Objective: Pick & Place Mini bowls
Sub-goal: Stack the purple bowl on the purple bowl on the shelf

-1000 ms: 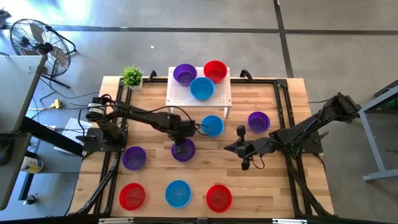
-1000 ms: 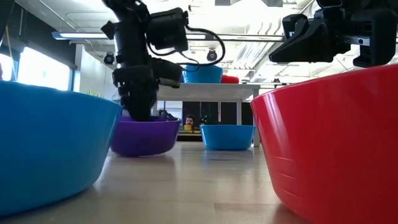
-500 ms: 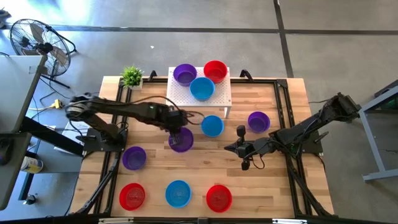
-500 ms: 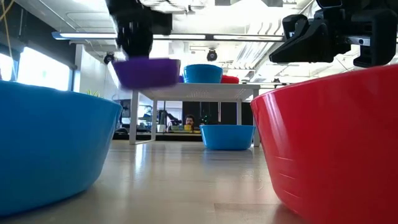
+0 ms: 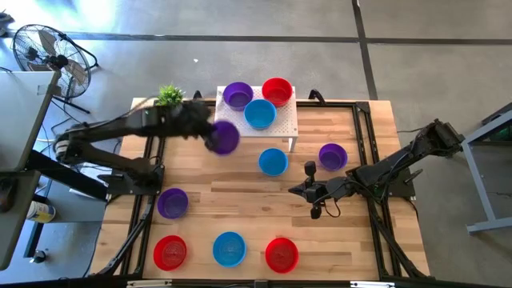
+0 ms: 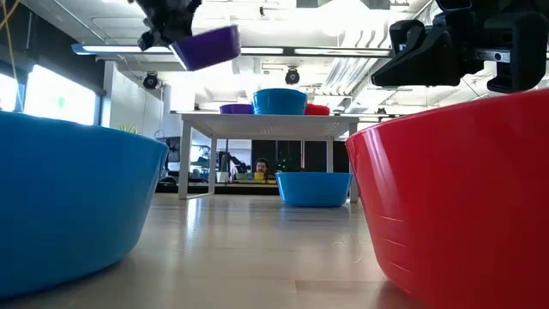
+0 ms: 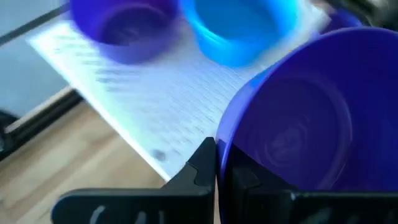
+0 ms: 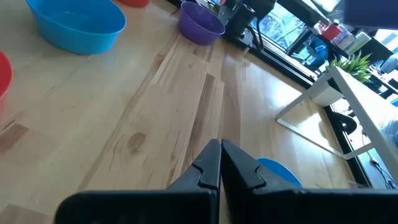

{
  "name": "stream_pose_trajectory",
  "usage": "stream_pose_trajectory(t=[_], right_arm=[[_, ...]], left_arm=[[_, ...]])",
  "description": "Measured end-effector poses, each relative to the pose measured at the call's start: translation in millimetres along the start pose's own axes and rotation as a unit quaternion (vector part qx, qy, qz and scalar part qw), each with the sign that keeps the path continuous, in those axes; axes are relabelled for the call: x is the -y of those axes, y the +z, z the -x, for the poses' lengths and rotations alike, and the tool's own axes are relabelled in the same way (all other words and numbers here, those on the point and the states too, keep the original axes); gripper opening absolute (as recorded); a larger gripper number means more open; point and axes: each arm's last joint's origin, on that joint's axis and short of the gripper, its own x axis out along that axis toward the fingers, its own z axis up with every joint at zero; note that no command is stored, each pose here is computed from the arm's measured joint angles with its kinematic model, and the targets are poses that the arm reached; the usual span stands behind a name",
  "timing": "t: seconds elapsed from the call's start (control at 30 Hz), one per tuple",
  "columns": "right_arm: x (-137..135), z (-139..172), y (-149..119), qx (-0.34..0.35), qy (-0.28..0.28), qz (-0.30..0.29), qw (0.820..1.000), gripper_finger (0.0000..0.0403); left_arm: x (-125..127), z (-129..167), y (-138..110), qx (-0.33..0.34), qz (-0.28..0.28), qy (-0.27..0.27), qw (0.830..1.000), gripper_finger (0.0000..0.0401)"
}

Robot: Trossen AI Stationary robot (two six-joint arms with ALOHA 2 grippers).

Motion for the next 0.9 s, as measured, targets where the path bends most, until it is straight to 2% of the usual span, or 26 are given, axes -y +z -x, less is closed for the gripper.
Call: stream_pose_trajectory(t=[0.17,0.37,0.43,0.63,0.9], right_arm=[[0,0,0,0.0,0.0,0.004,1.0,0.0],[0,0,0,0.0,0.0,0.004,1.0,0.0],[0,0,0,0.0,0.0,0.005,1.0,0.0],[0,0,0,0.0,0.0,0.005,1.0,0.0],[0,0,0,0.001,0.002,0.003,1.0,0.0]], left_arm=[[-46,-11,23,0.023,0.071,0.018,0.997,0.0],[-89,-29,60,0.111,0.149,-0.056,0.981,0.0],[-99,-32,70,0.124,0.168,-0.063,0.976,0.0],[-107,-56,89,0.091,0.181,-0.051,0.978,0.0],[-113,-92,89,0.034,0.188,-0.019,0.981,0.0001]])
